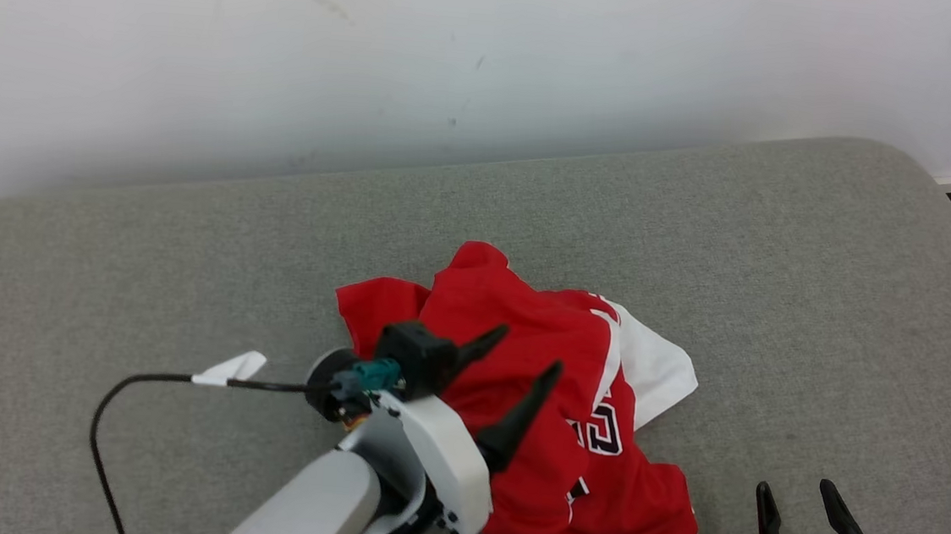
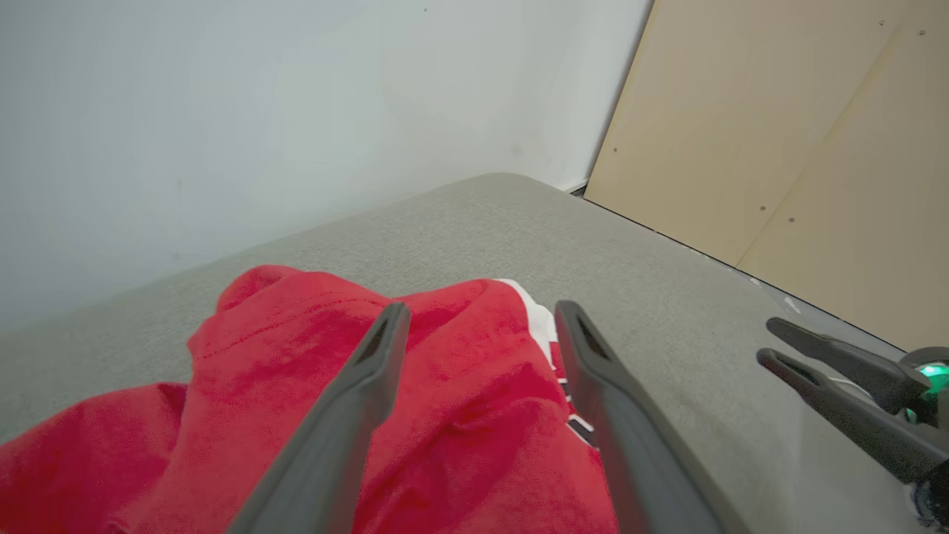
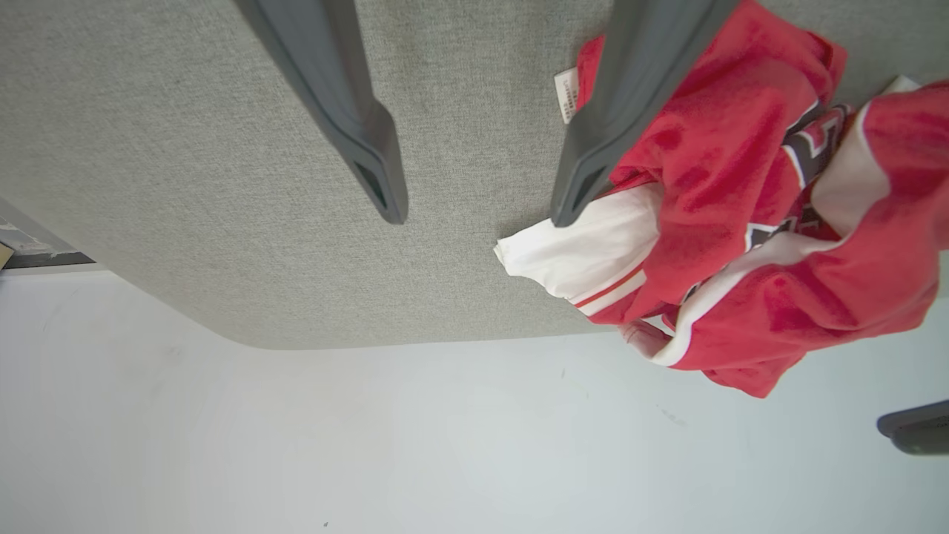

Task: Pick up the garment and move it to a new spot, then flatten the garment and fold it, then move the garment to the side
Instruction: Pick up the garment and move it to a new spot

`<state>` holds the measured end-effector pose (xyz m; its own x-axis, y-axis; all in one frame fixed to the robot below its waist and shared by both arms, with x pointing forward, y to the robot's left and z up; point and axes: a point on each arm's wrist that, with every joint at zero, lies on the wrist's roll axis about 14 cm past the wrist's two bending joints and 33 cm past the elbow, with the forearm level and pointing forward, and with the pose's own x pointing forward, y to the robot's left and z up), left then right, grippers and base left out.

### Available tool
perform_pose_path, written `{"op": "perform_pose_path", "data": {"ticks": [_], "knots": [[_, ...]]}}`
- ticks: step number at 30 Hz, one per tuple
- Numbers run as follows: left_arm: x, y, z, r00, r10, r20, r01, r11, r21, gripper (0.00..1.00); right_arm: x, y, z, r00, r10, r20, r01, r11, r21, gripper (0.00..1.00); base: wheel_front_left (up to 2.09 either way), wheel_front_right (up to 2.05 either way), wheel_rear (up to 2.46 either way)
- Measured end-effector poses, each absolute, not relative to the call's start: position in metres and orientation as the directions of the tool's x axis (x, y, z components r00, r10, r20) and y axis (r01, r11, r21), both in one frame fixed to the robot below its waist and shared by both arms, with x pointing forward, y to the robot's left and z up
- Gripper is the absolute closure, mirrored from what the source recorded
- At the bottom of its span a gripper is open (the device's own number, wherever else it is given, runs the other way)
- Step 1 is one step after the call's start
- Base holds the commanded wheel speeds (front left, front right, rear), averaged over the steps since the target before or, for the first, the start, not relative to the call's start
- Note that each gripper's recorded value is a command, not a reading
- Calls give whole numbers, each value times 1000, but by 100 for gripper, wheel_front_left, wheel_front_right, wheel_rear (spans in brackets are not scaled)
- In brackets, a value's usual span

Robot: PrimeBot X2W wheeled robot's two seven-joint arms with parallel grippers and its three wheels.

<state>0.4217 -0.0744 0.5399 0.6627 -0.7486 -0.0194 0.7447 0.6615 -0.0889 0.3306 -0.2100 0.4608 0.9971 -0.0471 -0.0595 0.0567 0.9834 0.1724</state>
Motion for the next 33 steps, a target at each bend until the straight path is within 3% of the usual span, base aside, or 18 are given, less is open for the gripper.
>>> {"op": "perform_pose_path", "data": {"ticks": [6, 16, 17, 18, 19, 27, 33], "knots": [[384, -96, 526, 589, -804, -84, 790, 594, -152, 0, 331, -208, 457, 996, -43, -74, 55, 984, 172, 0, 0, 0, 0], [379, -98, 478, 548, -800, -244, 792, 590, -156, 0, 330, -221, 453, 992, -86, -89, 100, 981, 166, 0, 0, 0, 0], [379, -98, 473, 542, -799, -260, 793, 589, -154, 40, 330, -222, 453, 992, -90, -92, 104, 981, 166, 0, 0, 0, 0], [379, -97, 467, 537, -796, -278, 793, 589, -156, 40, 329, -223, 452, 991, -94, -95, 109, 980, 167, 0, 0, 0, 0], [380, -97, 463, 535, -793, -291, 791, 591, -157, 100, 329, -224, 451, 990, -99, -98, 114, 979, 168, 0, 0, 0, 0], [385, -94, 451, 527, -783, -330, 794, 592, -139, 100, 328, -229, 452, 989, -117, -95, 132, 976, 171, 0, 0, 0, 0], [397, -91, 492, 588, -784, -200, 777, 616, -131, 100, 329, -227, 452, 990, -109, -93, 124, 977, 172, 0, 0, 0, 0]]}}
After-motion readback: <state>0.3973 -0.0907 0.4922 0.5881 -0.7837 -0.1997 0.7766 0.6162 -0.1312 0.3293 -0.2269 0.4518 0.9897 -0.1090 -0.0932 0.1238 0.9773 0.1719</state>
